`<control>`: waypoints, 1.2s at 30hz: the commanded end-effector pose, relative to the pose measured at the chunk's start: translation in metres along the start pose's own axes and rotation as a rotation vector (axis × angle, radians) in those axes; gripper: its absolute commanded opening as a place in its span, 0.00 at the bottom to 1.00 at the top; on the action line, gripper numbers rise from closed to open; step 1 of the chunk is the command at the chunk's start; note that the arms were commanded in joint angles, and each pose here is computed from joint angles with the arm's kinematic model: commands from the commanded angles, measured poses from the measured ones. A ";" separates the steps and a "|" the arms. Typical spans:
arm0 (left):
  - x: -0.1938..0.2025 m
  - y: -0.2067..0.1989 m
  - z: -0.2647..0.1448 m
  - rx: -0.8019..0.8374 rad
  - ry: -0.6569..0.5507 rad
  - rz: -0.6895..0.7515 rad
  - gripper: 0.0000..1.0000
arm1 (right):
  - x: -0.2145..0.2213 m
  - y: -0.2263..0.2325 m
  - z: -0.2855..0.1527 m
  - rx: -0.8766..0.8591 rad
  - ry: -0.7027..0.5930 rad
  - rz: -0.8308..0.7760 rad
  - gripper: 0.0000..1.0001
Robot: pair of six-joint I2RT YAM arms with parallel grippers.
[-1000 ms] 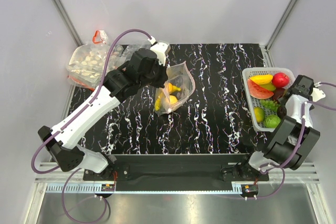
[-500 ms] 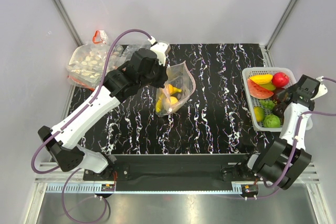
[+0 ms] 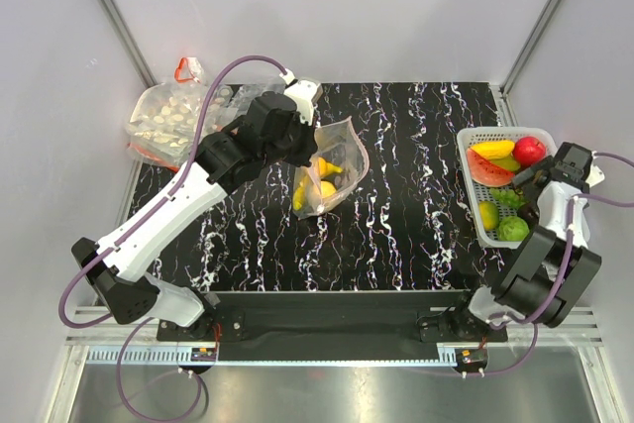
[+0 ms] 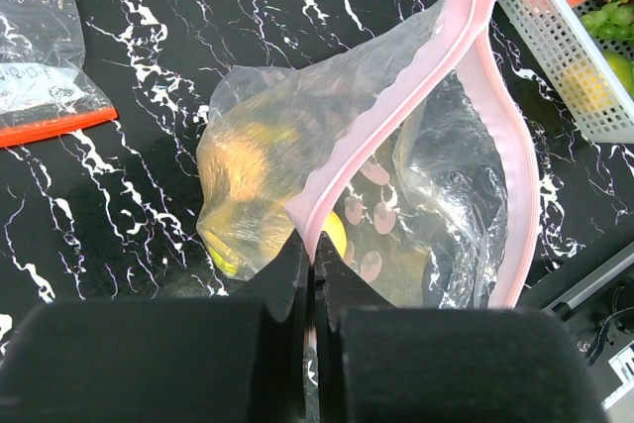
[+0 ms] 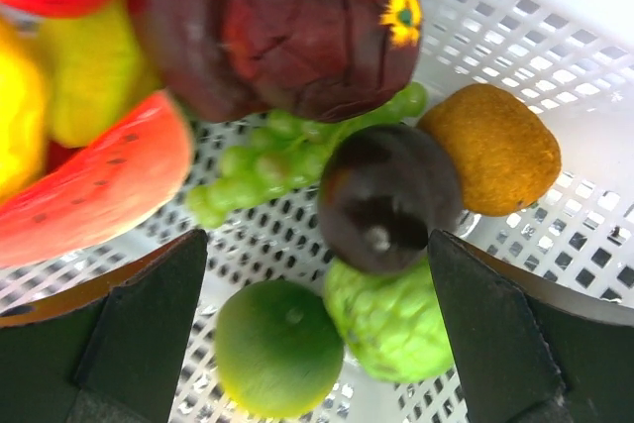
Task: Place the food in the zip-top bag and seal the zipper
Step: Pick up the fake fruit from the bin.
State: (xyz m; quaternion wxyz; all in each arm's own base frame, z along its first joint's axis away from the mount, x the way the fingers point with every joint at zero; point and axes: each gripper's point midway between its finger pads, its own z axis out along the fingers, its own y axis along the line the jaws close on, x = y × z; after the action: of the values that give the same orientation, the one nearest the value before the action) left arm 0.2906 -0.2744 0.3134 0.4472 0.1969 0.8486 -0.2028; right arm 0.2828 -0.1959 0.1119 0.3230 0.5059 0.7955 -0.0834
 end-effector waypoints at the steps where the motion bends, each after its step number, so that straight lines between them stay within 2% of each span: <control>1: -0.028 -0.007 -0.011 0.026 -0.099 0.006 0.00 | -0.011 -0.009 0.007 0.076 -0.023 -0.005 1.00; 10: -0.026 -0.006 -0.009 0.012 -0.093 0.010 0.00 | 0.004 -0.028 0.024 0.156 -0.046 0.060 1.00; 21: -0.027 -0.004 -0.011 -0.003 -0.097 0.016 0.00 | 0.004 -0.036 0.026 0.191 -0.086 0.092 0.80; 23: -0.028 -0.004 -0.012 -0.001 -0.100 0.017 0.00 | 0.007 -0.034 0.026 0.180 -0.076 0.093 0.64; 26: -0.028 -0.005 -0.012 0.000 -0.100 0.017 0.00 | 0.009 -0.022 0.019 0.104 -0.065 0.081 0.43; 30: -0.028 -0.003 -0.013 -0.015 -0.102 0.024 0.00 | 0.001 -0.004 -0.011 -0.028 -0.094 0.071 0.41; 33: -0.028 0.000 -0.015 -0.054 -0.102 0.051 0.00 | -0.021 0.020 -0.057 -0.179 -0.171 0.057 0.41; 36: -0.029 0.001 -0.015 -0.068 -0.107 0.057 0.00 | -0.022 0.041 -0.085 -0.323 -0.171 0.010 0.40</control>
State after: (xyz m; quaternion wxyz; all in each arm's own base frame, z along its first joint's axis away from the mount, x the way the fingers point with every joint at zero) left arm 0.2876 -0.2720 0.3104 0.4542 0.2072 0.8492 -0.1723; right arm 0.2712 -0.1765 0.1552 0.4122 0.5046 0.7566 -0.0558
